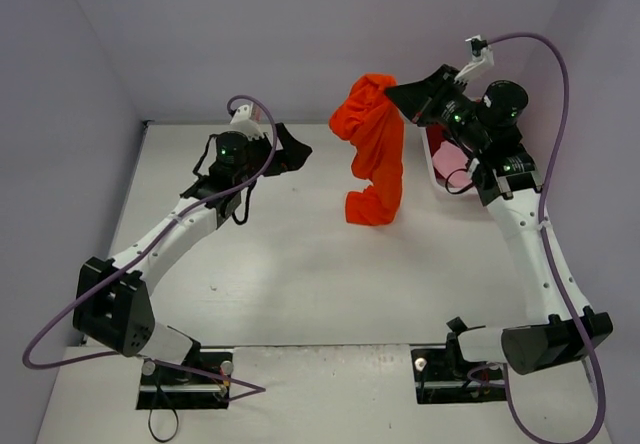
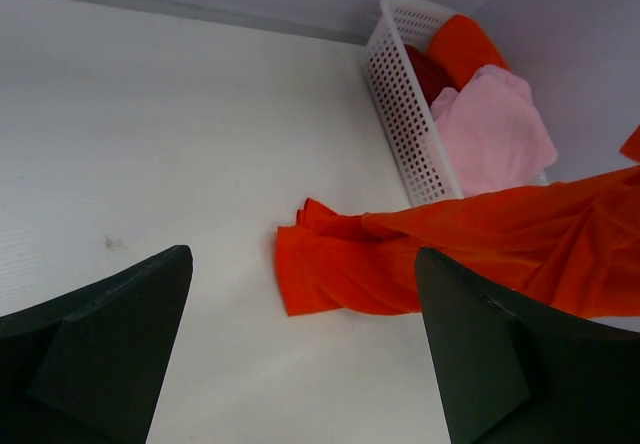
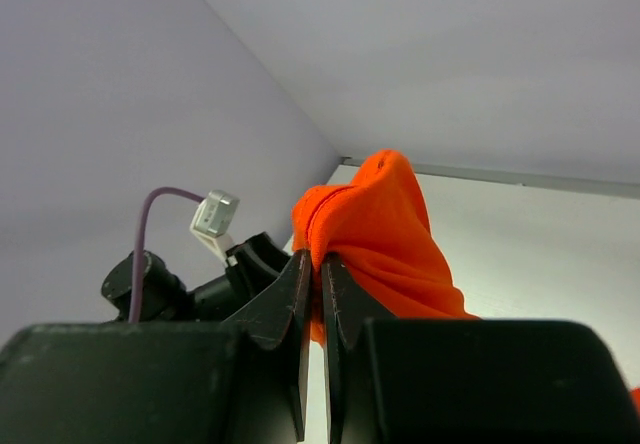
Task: Fold and stack the t-shirts
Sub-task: Flatten the tshirt out
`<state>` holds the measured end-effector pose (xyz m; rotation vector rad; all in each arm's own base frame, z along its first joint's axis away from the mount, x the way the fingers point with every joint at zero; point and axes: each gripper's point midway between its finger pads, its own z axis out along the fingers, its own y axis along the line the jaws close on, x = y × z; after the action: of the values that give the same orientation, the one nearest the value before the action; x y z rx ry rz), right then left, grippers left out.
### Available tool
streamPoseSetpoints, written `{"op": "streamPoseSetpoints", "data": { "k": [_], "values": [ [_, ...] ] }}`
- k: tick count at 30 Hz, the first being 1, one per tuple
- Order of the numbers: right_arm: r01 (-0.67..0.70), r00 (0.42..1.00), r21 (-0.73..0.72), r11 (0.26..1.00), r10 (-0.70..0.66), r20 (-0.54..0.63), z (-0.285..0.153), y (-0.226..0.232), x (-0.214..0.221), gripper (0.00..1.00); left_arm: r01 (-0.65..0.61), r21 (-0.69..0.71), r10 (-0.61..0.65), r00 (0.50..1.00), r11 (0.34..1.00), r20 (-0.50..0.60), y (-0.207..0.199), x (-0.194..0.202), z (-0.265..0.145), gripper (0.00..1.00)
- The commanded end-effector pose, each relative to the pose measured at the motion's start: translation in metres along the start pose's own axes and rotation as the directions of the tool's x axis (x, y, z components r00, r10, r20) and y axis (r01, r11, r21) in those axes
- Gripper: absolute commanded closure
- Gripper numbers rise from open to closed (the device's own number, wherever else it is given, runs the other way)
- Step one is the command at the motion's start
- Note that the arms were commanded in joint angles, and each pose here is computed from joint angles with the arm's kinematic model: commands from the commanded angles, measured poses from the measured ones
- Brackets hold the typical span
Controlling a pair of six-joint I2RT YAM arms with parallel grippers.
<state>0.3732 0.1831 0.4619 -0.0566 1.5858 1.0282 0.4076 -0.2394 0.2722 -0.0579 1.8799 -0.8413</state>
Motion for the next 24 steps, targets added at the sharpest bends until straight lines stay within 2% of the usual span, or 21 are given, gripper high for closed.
{"op": "streamPoseSetpoints", "data": {
  "k": [1,14,24],
  "values": [
    [0.052,0.995,-0.175,0.983,-0.036,0.092,-0.012,0.053,-0.025,1.00,-0.021,0.196,-0.013,0.985,0.980,0.172,-0.060,-0.058,-0.013,0.12],
    [0.031,0.999,-0.138,0.990,-0.032,-0.007,0.002,0.035,0.034,1.00,0.003,0.371,-0.084,0.976,0.929,0.202,-0.107,-0.085,-0.030,0.12],
    [0.037,0.999,-0.058,0.998,-0.039,-0.034,0.010,0.005,0.054,1.00,0.051,0.413,-0.145,0.969,0.910,0.201,-0.115,-0.086,-0.057,0.12]
  ]
}}
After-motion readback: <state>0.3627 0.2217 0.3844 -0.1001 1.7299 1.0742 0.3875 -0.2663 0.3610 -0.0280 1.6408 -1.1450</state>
